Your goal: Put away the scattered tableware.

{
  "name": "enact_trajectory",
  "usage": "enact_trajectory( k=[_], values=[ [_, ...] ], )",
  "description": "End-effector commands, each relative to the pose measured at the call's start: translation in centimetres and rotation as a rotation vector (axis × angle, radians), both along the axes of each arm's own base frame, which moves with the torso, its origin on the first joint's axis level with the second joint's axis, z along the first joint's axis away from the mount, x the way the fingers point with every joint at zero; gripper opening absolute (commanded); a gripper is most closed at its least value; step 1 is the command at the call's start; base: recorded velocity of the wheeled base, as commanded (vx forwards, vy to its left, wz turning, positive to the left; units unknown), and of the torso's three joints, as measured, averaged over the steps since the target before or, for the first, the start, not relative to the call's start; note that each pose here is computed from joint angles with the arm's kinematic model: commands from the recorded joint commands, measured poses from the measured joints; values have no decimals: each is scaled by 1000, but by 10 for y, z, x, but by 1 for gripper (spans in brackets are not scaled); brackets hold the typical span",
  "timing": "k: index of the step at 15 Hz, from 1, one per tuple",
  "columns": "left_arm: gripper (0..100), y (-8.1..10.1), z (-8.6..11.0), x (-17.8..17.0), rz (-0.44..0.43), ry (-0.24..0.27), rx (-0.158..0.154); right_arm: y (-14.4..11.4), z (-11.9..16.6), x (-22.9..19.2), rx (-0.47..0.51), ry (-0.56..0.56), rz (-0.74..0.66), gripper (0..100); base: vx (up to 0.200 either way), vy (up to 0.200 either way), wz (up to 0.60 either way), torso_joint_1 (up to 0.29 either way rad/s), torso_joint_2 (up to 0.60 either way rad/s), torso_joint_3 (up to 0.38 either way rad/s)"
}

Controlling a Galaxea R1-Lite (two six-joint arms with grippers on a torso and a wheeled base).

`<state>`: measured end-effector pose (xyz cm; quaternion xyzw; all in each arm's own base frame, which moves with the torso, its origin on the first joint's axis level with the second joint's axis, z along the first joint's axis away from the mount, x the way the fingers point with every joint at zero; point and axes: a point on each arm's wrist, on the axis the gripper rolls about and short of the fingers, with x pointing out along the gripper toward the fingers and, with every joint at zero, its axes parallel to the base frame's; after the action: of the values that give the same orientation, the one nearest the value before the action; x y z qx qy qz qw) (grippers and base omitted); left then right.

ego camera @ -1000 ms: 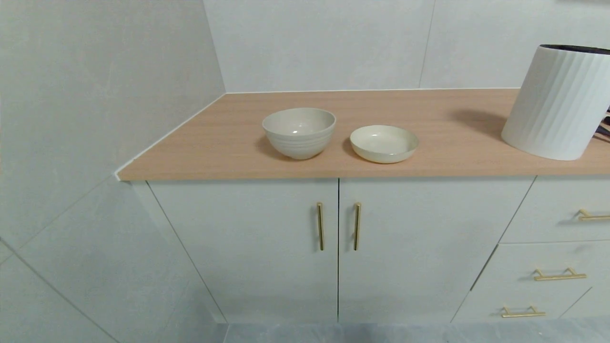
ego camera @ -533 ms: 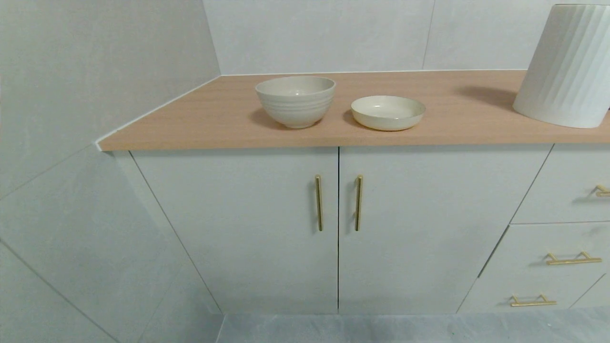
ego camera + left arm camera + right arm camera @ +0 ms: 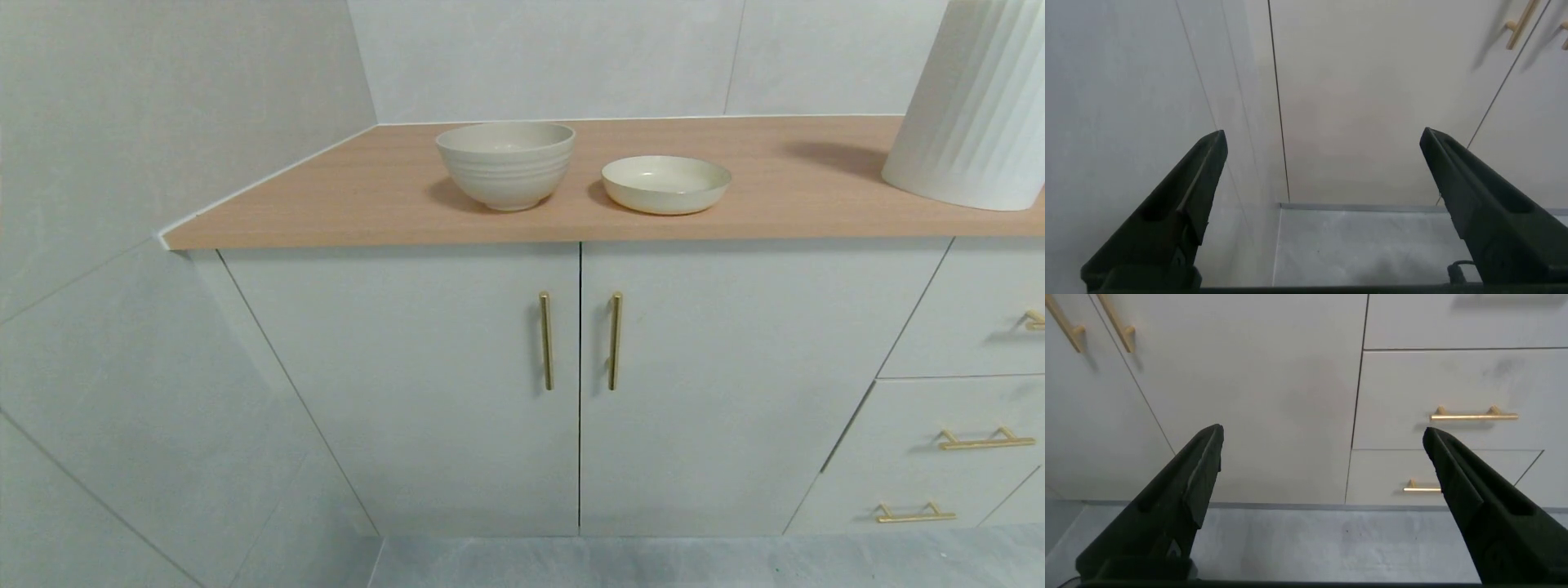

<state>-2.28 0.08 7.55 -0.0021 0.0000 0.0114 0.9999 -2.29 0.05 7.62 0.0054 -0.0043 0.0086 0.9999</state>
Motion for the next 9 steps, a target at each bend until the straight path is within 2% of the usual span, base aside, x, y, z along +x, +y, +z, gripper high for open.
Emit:
enact_trajectory(
  k=[1, 6, 7, 8, 9],
  values=[
    [100, 0, 0, 0, 0, 2, 0, 0, 0, 0, -2, 1, 1, 100, 0, 0, 0, 0, 0, 0],
    [100, 0, 0, 0, 0, 2, 1, 0, 0, 0, -28, -3, 16, 100, 0, 0, 0, 0, 0, 0],
    [100, 0, 0, 0, 0, 2, 1, 3, 32, -9, 7, -110, 131, 100, 0, 0, 0, 0, 0, 0],
    [100, 0, 0, 0, 0, 2, 1, 4, 48, -14, 54, -136, 212, 100, 0, 0, 0, 0, 0, 0],
    [100, 0, 0, 0, 0, 2, 3, 6, 54, -9, 58, -87, 292, 100, 0, 0, 0, 0, 0, 0]
  ],
)
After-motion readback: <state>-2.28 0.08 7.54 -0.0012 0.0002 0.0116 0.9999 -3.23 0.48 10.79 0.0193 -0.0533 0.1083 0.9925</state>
